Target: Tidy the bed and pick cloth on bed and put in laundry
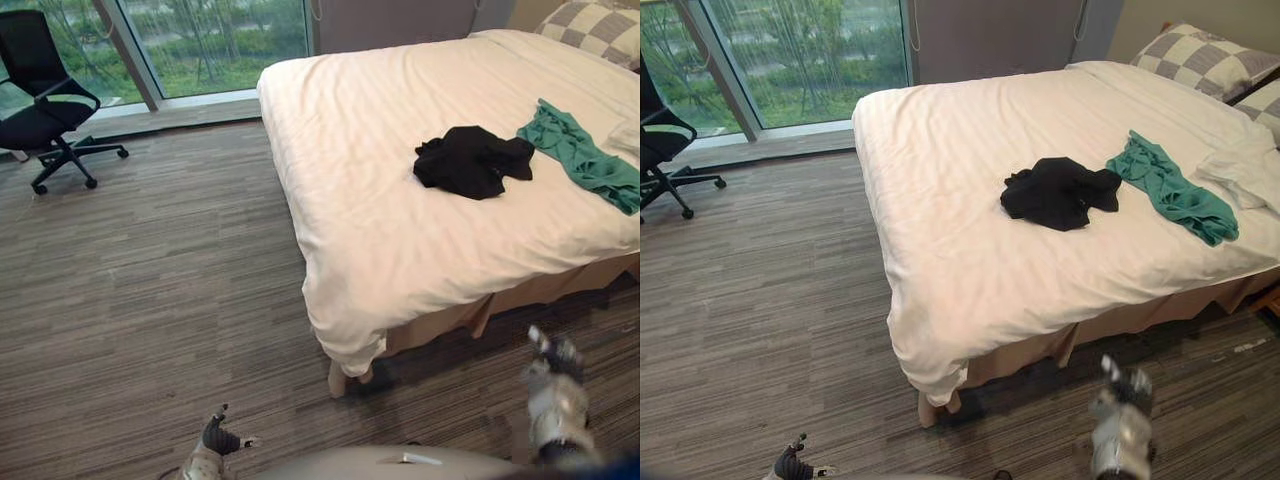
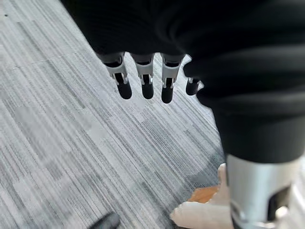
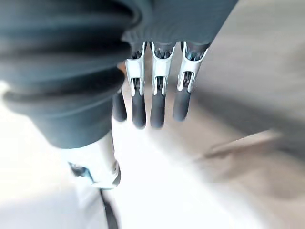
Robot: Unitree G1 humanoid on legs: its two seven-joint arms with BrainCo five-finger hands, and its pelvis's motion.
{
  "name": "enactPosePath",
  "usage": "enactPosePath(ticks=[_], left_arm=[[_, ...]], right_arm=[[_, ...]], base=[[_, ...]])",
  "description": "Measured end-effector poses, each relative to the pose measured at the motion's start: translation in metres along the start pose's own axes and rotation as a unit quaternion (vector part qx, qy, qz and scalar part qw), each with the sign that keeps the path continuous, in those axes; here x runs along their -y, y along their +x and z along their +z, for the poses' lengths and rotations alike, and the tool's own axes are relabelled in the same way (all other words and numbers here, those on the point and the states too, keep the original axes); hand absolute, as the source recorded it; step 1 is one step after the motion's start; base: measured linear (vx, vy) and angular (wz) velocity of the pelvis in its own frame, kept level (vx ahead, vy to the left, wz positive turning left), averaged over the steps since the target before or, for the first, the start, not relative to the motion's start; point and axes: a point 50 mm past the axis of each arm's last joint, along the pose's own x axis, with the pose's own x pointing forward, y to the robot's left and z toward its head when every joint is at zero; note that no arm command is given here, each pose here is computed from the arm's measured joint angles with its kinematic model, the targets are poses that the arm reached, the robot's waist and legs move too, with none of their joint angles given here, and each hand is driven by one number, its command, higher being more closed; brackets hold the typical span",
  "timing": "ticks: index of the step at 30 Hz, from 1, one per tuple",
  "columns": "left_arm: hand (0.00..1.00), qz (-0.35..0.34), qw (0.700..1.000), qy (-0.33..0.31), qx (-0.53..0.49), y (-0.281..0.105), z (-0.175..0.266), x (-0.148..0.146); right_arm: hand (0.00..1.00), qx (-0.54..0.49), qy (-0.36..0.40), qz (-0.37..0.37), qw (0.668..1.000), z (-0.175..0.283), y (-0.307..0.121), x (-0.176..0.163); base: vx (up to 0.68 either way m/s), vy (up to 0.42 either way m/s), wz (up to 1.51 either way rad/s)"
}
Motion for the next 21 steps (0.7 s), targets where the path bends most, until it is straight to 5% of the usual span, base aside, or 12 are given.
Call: enactPosePath(ticks=[3,7,10,13,17,21], left_arm=[[0.0,0.001,1.0,-0.028,-0.011,-0.002,-0.003,0.005],[0.0,0.01,0.997,-0.07,-0.029,-0.011,-0.019,0.004],[0.0,0.009,0.997,-0.075,-0.018,-0.012,-0.019,0.006],[0.0,0.005,0.996,-0.089,-0.011,-0.012,-0.017,0.01],[0.0,0.007,0.993,-0.12,0.019,-0.004,0.006,0.01],[0.0,0.029,0.98,-0.172,0.099,0.005,0.05,-0.007]], right_arm=[[1.0,0.148,0.045,0.187,0.97,0.06,-0.009,-0.037],[1.0,0.259,0.033,0.411,0.873,0.102,-0.046,-0.074],[1.0,0.203,-0.062,0.486,0.848,0.076,-0.053,-0.097],[1.0,0.201,-0.077,0.549,0.808,0.065,-0.068,-0.124],[1.0,0.246,-0.107,0.621,0.736,0.086,-0.079,-0.212],[1.0,0.271,-0.108,0.578,0.762,0.126,-0.057,-0.262]], base=[[0.02,-0.032,0.19],[0.05,-0.018,0.08],[-0.02,-0.02,0.09],[-0.06,-0.027,0.2],[-0.12,-0.037,0.33],[-0.12,-0.034,0.44]])
